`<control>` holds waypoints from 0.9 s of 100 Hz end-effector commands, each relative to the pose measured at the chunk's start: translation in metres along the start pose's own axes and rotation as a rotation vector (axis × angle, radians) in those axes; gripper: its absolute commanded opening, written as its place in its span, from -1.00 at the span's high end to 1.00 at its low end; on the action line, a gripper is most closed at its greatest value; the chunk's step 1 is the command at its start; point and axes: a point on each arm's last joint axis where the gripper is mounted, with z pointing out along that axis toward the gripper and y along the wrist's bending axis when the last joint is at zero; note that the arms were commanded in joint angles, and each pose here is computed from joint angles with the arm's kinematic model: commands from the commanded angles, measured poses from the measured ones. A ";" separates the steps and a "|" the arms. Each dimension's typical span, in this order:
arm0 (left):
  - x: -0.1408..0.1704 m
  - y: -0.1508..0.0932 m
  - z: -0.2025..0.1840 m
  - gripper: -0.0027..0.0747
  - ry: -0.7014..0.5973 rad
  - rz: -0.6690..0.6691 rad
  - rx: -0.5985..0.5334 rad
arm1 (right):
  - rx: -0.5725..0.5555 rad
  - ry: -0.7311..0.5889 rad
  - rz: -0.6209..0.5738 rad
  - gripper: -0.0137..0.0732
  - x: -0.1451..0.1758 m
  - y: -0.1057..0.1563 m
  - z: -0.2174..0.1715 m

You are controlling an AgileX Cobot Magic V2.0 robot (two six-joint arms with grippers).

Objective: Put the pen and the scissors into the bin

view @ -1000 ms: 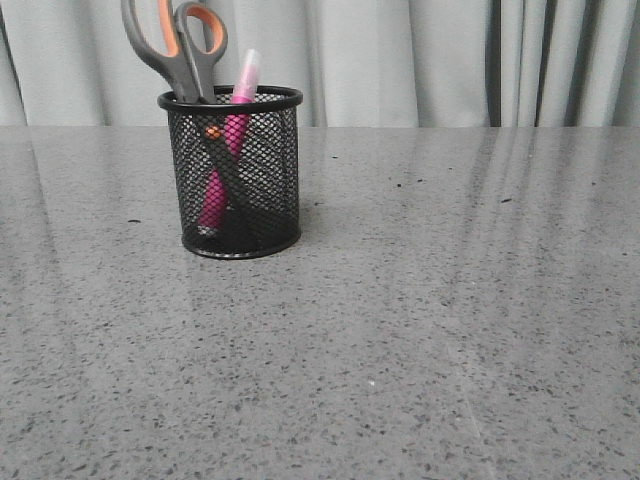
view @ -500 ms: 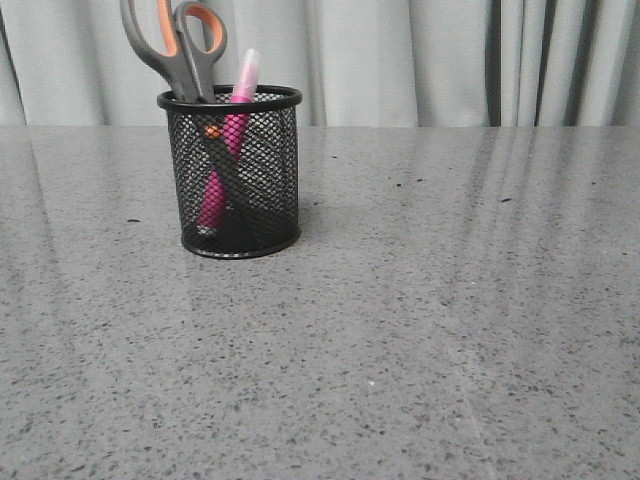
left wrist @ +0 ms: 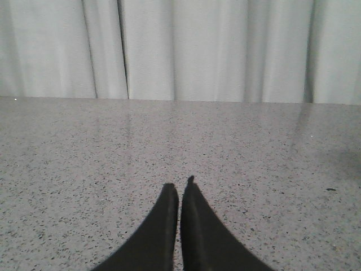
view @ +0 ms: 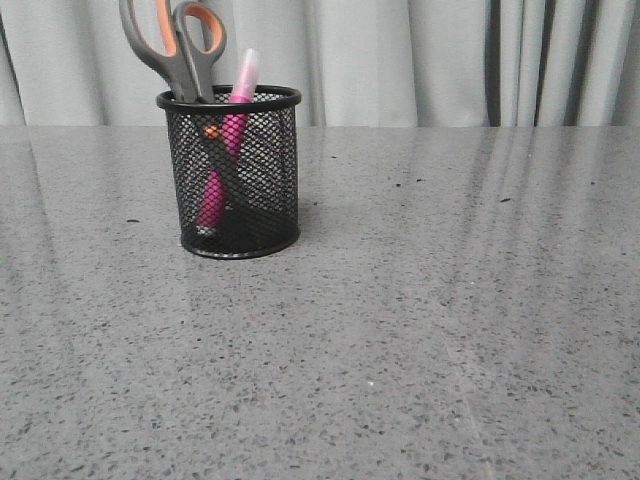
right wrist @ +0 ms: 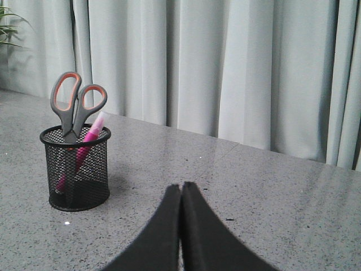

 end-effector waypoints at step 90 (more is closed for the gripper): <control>-0.001 0.000 -0.002 0.98 -0.085 -0.007 -0.004 | 0.165 -0.001 -0.042 0.84 -0.004 -0.009 0.003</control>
